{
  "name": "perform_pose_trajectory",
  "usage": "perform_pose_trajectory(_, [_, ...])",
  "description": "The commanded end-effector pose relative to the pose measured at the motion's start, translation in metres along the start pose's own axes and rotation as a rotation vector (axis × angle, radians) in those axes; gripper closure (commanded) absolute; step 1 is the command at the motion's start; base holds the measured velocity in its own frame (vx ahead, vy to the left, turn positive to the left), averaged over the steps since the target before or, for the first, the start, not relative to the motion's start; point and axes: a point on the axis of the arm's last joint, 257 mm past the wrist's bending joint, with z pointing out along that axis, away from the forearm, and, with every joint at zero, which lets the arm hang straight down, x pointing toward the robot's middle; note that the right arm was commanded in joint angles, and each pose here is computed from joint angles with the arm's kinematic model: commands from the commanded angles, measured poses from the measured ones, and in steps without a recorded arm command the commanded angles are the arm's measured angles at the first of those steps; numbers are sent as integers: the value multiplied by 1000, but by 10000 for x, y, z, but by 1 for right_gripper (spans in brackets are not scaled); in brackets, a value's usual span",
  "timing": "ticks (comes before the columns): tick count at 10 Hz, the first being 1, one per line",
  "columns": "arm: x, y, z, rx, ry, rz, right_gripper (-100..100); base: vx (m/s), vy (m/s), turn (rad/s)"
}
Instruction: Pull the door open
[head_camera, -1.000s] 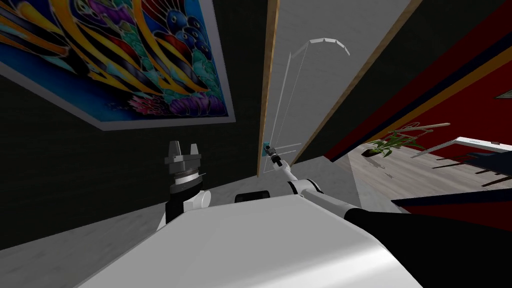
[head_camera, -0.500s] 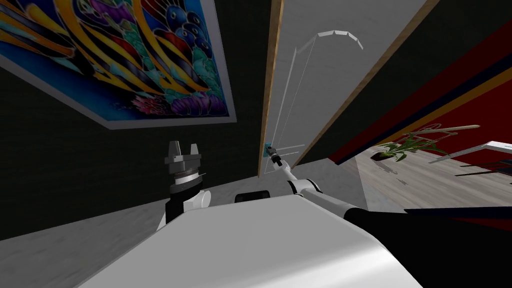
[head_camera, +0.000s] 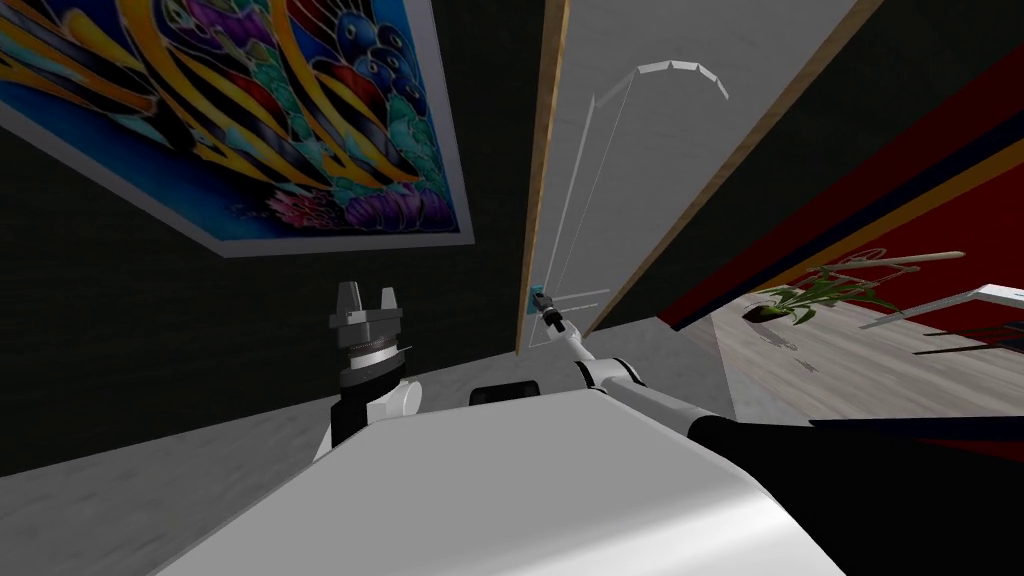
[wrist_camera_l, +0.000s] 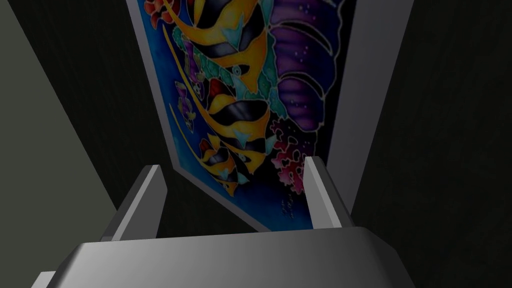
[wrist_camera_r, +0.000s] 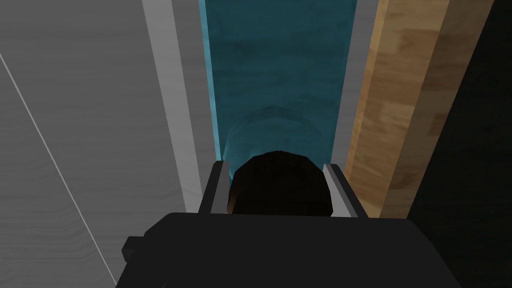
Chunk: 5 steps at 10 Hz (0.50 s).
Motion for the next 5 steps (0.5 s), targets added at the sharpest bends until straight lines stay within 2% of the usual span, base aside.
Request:
perform_pose_trajectory(1, [-6,-15,-5,7,-4,62,100,-57,-36,112])
perform_pose_trajectory(5, [-26,-67,-12,22,-13,168,100,-53,-37,74])
